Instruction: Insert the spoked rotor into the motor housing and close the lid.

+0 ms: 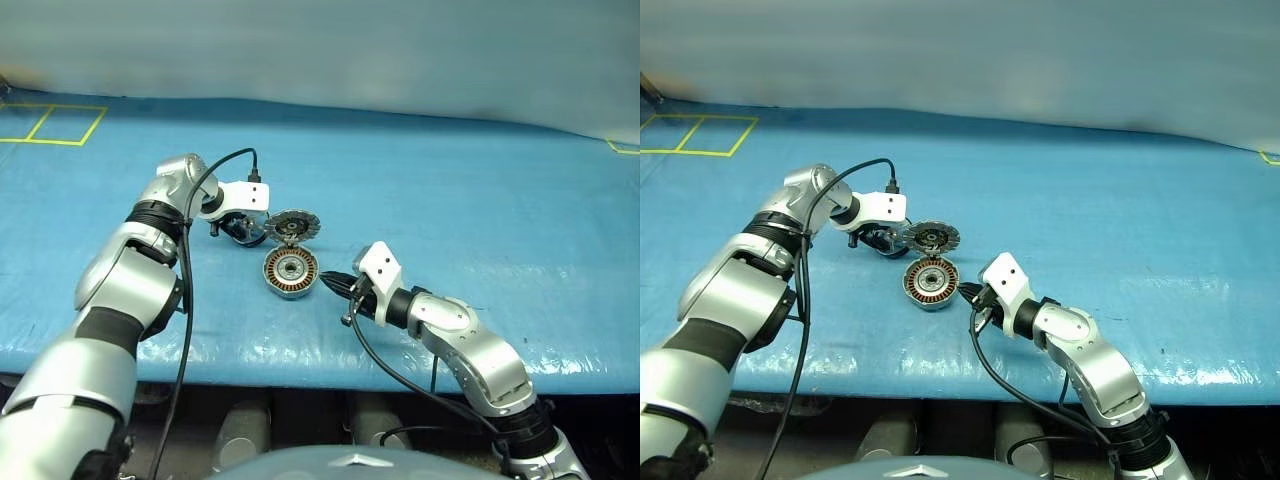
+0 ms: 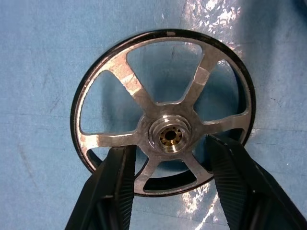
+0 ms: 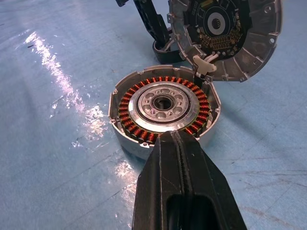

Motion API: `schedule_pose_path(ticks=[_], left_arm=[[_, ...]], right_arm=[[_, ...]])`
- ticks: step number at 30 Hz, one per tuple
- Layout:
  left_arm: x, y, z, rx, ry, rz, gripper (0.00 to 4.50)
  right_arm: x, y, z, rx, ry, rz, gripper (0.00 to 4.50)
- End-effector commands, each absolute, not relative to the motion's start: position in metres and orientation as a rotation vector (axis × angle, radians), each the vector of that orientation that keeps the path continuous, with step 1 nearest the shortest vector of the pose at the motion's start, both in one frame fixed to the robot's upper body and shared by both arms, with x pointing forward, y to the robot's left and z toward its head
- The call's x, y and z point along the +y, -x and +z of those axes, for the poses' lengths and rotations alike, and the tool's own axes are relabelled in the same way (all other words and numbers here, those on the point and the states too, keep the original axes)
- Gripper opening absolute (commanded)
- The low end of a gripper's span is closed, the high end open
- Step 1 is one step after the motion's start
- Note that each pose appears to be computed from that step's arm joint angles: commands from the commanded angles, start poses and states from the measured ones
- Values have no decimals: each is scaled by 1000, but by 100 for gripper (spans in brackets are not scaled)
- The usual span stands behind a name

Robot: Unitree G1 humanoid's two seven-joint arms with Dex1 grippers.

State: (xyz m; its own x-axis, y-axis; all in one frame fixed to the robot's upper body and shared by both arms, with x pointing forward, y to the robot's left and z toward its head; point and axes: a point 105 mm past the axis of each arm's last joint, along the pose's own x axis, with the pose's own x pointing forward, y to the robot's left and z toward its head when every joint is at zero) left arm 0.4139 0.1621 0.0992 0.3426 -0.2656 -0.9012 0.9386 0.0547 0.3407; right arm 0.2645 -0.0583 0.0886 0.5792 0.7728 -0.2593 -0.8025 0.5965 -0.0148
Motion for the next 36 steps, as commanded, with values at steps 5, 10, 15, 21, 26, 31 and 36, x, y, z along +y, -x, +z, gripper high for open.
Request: schedule_pose_path(ticks=[5,10,15,21,26,31,36], left_arm=[[169,-416,98,720,-1164,-1037,158],[165,-413,110,567,-1092,-1080,158],[178,-394,109,491,-1030,-1158,158],[187,-359,115,403,-898,-1255,158],[192,-336,118,357,-843,-1280,158],[193,-319,122,373,-837,-1316,158],[175,-315,130,349,-844,-1384,158]], right_arm=[[-54,-266,102,181,140,931,0],[-59,-270,102,176,135,912,0],[-67,-278,103,165,80,879,0],[-77,-290,101,113,26,837,0],[-82,-294,92,87,34,822,0],[-84,-291,77,117,51,880,0],[-83,-289,67,122,106,926,0]])
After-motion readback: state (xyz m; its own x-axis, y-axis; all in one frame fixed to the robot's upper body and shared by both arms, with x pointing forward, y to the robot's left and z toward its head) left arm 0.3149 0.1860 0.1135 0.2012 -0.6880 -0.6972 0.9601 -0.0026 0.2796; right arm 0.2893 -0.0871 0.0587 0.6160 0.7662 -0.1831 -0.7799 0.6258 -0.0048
